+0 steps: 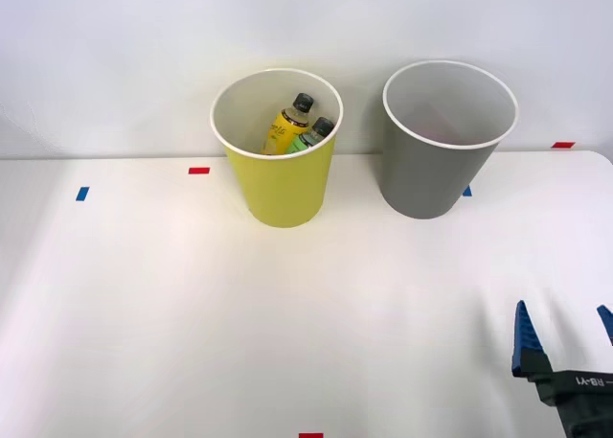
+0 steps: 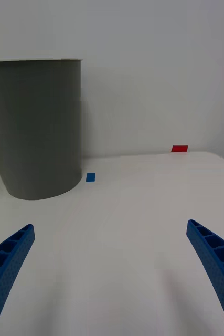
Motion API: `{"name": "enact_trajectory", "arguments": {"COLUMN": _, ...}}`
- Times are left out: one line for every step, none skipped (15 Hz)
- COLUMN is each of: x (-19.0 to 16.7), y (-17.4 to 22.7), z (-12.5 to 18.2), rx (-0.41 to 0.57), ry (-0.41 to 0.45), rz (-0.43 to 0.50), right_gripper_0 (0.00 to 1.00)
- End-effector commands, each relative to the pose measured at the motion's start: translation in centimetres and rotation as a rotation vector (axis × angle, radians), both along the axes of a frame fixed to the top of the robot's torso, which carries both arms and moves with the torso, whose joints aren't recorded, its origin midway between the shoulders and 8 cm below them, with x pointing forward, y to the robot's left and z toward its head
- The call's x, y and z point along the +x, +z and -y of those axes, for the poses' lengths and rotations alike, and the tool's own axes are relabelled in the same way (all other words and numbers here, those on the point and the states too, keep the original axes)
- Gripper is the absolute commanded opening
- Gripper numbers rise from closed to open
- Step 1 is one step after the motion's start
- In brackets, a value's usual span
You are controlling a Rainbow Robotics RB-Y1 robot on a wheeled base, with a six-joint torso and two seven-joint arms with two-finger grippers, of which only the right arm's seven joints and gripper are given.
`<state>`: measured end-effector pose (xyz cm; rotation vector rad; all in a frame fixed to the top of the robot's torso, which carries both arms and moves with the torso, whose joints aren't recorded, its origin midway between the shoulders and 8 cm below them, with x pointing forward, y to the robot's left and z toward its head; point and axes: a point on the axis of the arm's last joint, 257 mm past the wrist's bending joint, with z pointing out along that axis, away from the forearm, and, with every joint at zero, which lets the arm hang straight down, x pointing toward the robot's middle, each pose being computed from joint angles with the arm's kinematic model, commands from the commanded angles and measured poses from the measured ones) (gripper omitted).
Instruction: Put cans in the gray bin, plastic bottles in the light green bin
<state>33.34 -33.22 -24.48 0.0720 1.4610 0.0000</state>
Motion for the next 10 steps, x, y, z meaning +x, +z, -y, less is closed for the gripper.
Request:
{"name": "enact_trajectory", "arguments": {"x": -0.1, "y": -0.6, "z": -1.5, "rx": 0.026, "ry": 0.08, "rz": 0.012, "right_gripper_0": 1.0}}
{"name": "enact_trajectory", "arguments": {"x": -0.3, "y": -0.8, "z": -2.3, "rx": 0.027, "ry": 0.114, "rz": 0.02, "right_gripper_0": 1.0}}
{"name": "enact_trajectory", "arguments": {"x": -0.5, "y": -1.0, "z": -3.3, "rx": 0.032, "ry": 0.166, "rz": 0.036, "right_gripper_0": 1.0}}
{"name": "enact_trajectory", "arguments": {"x": -0.7, "y": -1.1, "z": -3.8, "rx": 0.027, "ry": 0.199, "rz": 0.044, "right_gripper_0": 1.0}}
{"name": "enact_trajectory", "arguments": {"x": -0.9, "y": -1.1, "z": -4.4, "rx": 0.002, "ry": 0.232, "rz": 0.049, "right_gripper_0": 1.0}}
{"name": "enact_trajectory", "arguments": {"x": -1.1, "y": -1.0, "z": -5.2, "rx": -0.038, "ry": 0.261, "rz": 0.052, "right_gripper_0": 1.0}}
{"name": "enact_trajectory", "arguments": {"x": -1.2, "y": -1.1, "z": -5.8, "rx": -0.071, "ry": 0.28, "rz": 0.054, "right_gripper_0": 1.0}}
{"name": "enact_trajectory", "arguments": {"x": -1.4, "y": -1.2, "z": -6.4, "rx": -0.1, "ry": 0.303, "rz": 0.055, "right_gripper_0": 1.0}}
{"name": "enact_trajectory", "arguments": {"x": -1.7, "y": -1.3, "z": -7.2, "rx": -0.136, "ry": 0.331, "rz": 0.056, "right_gripper_0": 1.0}}
{"name": "enact_trajectory", "arguments": {"x": -1.9, "y": -1.6, "z": -7.5, "rx": -0.157, "ry": 0.343, "rz": 0.05, "right_gripper_0": 1.0}}
